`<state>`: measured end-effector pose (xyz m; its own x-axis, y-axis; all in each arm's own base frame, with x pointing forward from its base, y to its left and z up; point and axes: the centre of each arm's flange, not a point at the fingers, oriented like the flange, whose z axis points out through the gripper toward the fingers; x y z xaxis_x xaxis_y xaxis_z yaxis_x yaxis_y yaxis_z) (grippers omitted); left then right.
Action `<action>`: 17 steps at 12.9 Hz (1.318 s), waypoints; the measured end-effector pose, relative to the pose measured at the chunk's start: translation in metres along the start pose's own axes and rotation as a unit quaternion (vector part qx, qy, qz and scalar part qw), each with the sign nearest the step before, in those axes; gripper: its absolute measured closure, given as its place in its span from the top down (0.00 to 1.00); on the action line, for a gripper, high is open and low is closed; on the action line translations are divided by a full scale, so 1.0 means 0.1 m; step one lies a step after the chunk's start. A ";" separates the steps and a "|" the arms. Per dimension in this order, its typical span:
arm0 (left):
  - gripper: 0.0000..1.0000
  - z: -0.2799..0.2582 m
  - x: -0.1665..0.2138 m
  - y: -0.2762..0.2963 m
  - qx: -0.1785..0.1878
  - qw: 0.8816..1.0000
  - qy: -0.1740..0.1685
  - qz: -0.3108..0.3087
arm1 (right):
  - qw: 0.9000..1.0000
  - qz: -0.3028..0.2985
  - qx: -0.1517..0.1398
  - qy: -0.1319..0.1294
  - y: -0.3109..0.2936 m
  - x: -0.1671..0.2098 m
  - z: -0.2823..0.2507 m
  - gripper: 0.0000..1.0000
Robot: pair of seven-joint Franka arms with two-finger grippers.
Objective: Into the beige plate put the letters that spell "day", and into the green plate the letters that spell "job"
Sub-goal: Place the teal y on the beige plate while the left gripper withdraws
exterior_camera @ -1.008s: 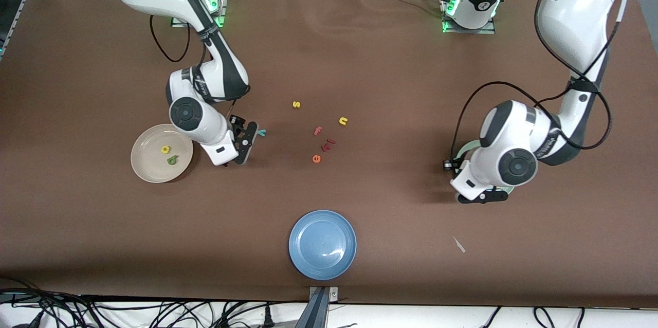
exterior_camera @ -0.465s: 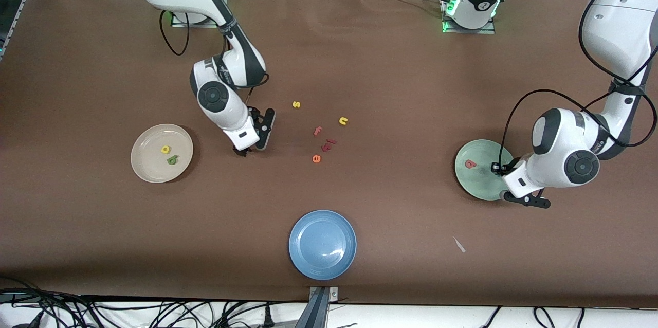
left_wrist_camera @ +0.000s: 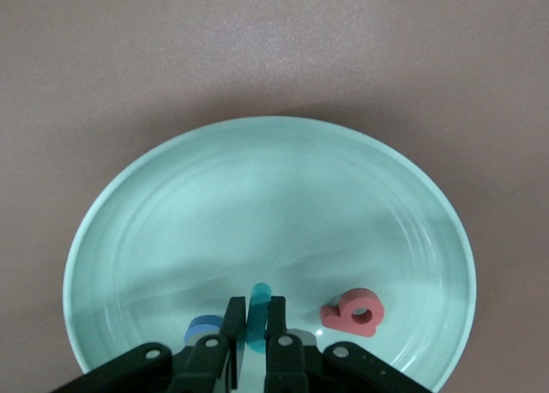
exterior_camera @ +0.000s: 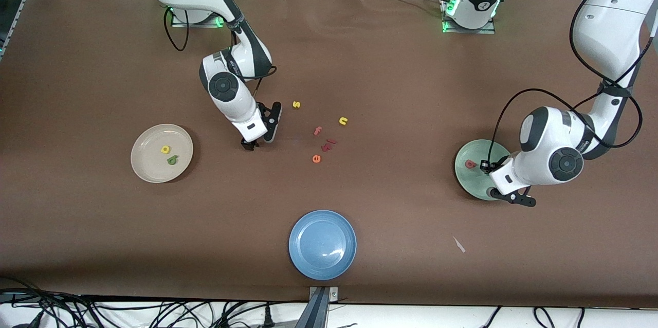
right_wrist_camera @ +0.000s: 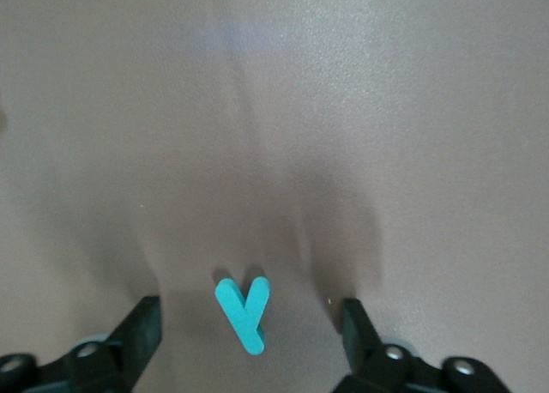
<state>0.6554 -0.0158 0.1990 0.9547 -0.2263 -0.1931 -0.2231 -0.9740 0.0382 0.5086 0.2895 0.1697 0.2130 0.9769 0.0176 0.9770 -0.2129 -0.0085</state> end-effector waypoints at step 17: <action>1.00 -1.65 -0.16 0.44 0.049 0.998 0.043 -0.003 | 0.971 0.234 0.017 -0.049 0.76 -0.70 -0.78 0.25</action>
<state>0.6632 -0.0559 0.3655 0.9686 -0.2242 -0.1075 -0.2314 -0.9711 -0.0592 0.5679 0.2039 0.2460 0.6301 0.7710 -0.0918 0.7726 -0.6344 -0.0252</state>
